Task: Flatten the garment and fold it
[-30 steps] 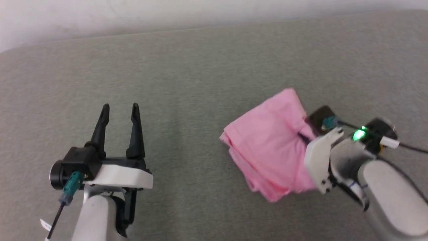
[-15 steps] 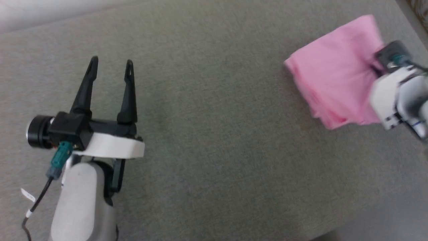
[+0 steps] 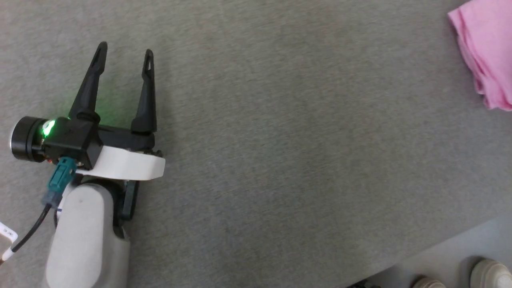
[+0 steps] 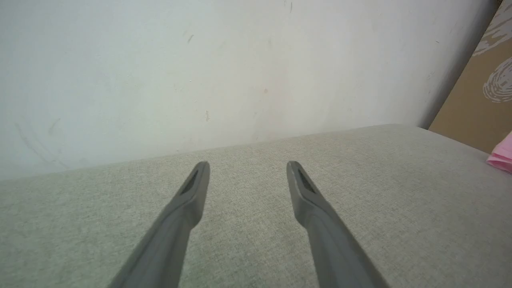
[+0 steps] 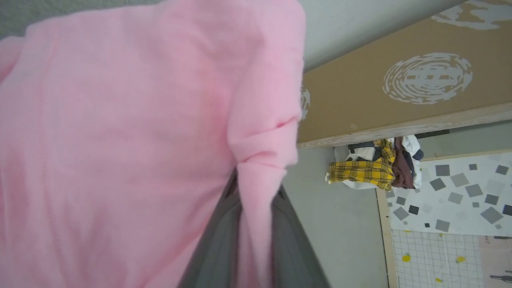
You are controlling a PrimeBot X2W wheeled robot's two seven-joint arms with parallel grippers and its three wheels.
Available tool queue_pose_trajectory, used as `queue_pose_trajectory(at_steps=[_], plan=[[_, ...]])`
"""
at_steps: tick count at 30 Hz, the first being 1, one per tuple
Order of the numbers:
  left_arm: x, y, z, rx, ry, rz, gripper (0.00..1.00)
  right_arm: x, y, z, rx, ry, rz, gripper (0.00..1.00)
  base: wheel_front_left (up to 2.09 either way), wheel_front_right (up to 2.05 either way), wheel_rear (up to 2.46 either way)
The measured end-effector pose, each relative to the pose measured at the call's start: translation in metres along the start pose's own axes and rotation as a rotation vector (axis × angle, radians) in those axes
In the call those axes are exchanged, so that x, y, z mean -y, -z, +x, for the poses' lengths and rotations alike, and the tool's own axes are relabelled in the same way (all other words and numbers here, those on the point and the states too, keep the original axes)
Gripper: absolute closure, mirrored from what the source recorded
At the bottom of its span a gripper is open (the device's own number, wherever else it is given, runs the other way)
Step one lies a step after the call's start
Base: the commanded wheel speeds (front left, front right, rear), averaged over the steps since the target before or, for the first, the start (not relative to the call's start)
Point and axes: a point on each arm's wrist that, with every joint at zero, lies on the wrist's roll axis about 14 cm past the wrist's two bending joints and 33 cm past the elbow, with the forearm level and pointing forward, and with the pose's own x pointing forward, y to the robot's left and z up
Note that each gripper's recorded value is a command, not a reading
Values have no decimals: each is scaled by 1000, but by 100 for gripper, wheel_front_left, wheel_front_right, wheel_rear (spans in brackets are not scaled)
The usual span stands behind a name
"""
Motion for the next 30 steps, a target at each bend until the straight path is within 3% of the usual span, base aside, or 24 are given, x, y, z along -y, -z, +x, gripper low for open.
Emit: queue_pose_trajectory(at_steps=[1, 5, 14, 22, 30], plan=[[-2, 1, -2, 1, -7, -1, 0, -1, 1, 2, 2, 5, 9, 0, 0, 0, 0], [-9, -1, -8, 13, -44, -18, 0, 2, -7, 7, 55, 30, 74, 0, 0, 0, 0], [-10, -11, -45, -24, -126, -81, 0, -4, -60, -25, 381, 26, 271, 0, 0, 0, 0], [-17, -56, -85, 22, -196, -67, 0, -47, -125, -98, 719, -112, 469, 0, 0, 0, 0], [-34, -93, -130, 77, -290, -32, 0, -106, -150, -177, 855, -294, 622, 0, 0, 0, 0]])
